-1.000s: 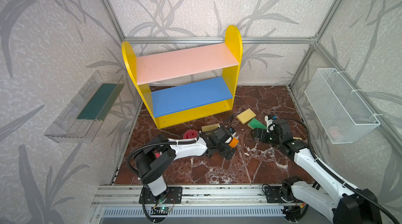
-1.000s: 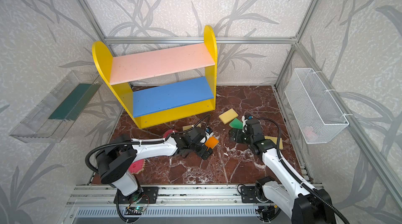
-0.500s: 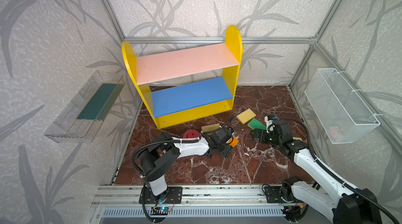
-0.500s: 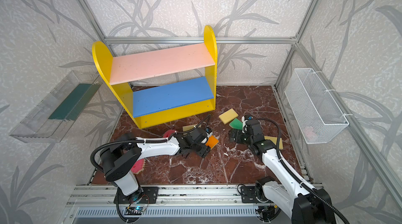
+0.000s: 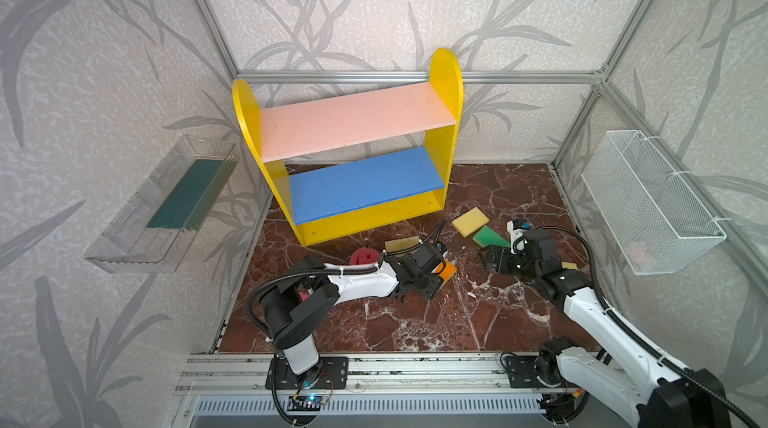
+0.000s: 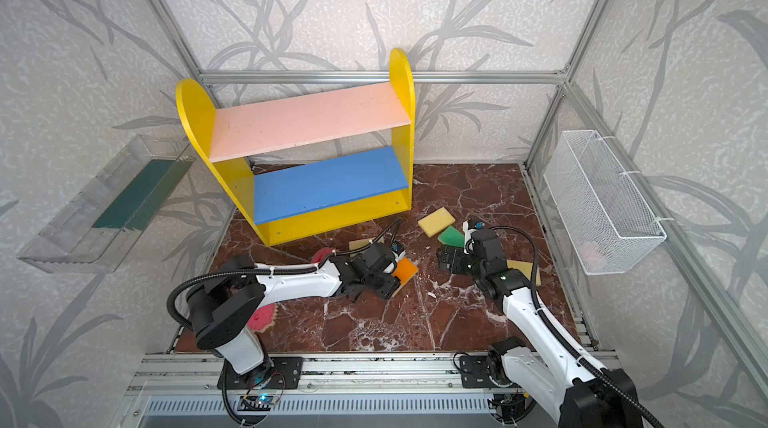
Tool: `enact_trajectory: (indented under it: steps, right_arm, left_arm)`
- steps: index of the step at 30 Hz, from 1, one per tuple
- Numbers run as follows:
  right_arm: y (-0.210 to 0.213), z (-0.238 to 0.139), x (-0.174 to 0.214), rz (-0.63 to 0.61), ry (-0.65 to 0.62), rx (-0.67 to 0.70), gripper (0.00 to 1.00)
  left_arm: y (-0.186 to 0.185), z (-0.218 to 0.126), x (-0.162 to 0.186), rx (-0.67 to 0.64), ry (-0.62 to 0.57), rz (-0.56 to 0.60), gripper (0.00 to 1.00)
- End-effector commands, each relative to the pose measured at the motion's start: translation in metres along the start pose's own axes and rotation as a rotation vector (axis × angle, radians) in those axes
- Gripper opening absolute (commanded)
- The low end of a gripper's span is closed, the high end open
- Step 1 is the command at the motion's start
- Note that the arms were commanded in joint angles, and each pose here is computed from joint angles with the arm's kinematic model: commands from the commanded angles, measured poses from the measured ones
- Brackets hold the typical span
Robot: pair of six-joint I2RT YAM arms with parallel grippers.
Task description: Place and organize the cleaning sponges onto the shelf
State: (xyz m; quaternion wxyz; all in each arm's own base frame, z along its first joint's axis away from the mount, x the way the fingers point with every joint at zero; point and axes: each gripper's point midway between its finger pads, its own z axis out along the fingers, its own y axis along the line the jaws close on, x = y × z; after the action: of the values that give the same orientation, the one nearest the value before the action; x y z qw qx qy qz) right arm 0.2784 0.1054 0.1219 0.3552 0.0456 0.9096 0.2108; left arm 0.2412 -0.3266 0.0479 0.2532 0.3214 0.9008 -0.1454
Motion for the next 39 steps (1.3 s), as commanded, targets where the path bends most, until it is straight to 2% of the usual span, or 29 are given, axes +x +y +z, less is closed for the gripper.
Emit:
enact_trajectory:
  steps: [1, 5, 13, 20, 23, 30, 33, 39]
  right_arm:
    - [0.0, -0.002, 0.002, -0.002, -0.007, -0.011, 0.97]
    - [0.002, -0.004, 0.0, -0.001, -0.017, -0.016, 0.97]
    - [0.003, -0.005, -0.003, 0.034, -0.044, -0.029, 0.97]
    - [0.004, -0.005, -0.013, 0.071, -0.094, -0.035, 0.98]
    - [0.007, -0.006, -0.018, 0.073, -0.113, -0.045, 0.97]
    - [0.01, -0.005, -0.022, 0.058, -0.12, -0.061, 0.97]
    - [0.01, -0.003, -0.024, 0.045, -0.123, -0.056, 0.98]
    - [0.019, 0.014, -0.022, 0.056, -0.071, -0.106, 0.99]
  left_arm:
    - [0.0, -0.027, -0.019, -0.016, -0.06, -0.012, 0.63]
    - [0.013, -0.051, -0.033, -0.086, -0.127, -0.075, 0.62]
    - [0.071, -0.106, -0.07, -0.316, -0.365, -0.31, 0.61]
    - [0.124, -0.129, -0.104, -0.417, -0.533, -0.515, 0.57]
    - [0.142, -0.127, -0.121, -0.426, -0.564, -0.564, 0.56]
    - [0.161, -0.115, -0.158, -0.419, -0.572, -0.593, 0.56]
    - [0.16, -0.109, -0.158, -0.4, -0.565, -0.584, 0.58]
    - [0.151, -0.087, -0.144, -0.345, -0.487, -0.574, 0.7]
